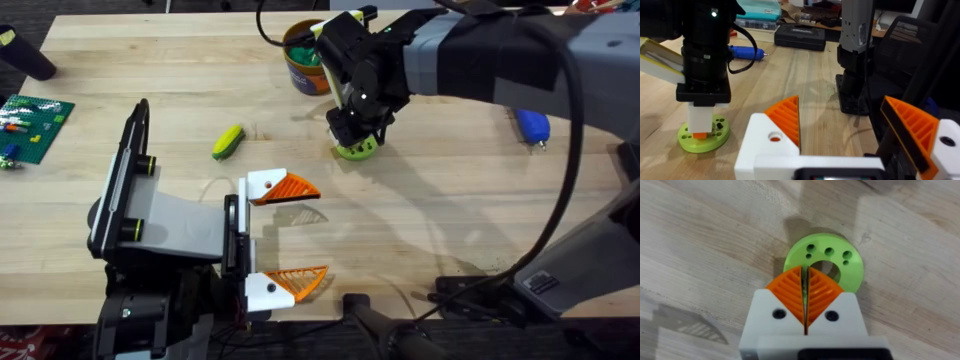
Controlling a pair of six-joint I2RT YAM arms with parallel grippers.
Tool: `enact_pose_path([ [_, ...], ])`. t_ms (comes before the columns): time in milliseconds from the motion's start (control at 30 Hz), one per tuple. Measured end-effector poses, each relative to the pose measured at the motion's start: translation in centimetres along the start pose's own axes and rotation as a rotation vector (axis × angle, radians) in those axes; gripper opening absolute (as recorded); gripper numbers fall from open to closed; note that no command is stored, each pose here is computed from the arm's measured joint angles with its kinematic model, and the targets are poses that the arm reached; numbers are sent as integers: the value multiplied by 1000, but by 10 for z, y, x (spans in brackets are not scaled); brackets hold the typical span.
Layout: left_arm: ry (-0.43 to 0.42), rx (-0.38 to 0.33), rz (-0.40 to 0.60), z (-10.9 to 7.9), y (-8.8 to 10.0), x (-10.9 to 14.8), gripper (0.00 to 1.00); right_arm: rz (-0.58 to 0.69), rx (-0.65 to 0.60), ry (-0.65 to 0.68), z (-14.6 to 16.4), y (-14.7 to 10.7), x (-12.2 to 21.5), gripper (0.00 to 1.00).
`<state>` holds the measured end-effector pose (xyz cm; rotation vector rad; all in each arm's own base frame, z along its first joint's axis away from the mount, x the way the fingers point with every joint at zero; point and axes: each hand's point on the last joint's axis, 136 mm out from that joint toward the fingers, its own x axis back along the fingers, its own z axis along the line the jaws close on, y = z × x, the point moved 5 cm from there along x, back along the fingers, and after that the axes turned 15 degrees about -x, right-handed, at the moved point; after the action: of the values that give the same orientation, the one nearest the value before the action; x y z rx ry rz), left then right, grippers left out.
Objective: Pick up the gripper from the table and insert it into the empty holder that is missing its gripper. Then pick up a screw, insert it into the mounting hole, and use the screwdriver to tighten it. Finally, clean up the table by picking up the vegetable and placing it into the bucket.
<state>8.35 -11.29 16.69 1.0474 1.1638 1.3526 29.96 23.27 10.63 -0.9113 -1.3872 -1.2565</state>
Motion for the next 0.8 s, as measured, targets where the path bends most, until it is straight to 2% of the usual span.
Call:
enact_pose_path([
  [700, 0, -11, 0, 0, 1, 0, 988, 26, 0, -14, -3, -5, 0, 7],
  [733, 0, -11, 0, 0, 1, 0, 988, 26, -3, -14, -3, -5, 0, 44],
  [800, 0, -11, 0, 0, 1, 0, 988, 28, -3, -16, -3, -5, 0, 309],
])
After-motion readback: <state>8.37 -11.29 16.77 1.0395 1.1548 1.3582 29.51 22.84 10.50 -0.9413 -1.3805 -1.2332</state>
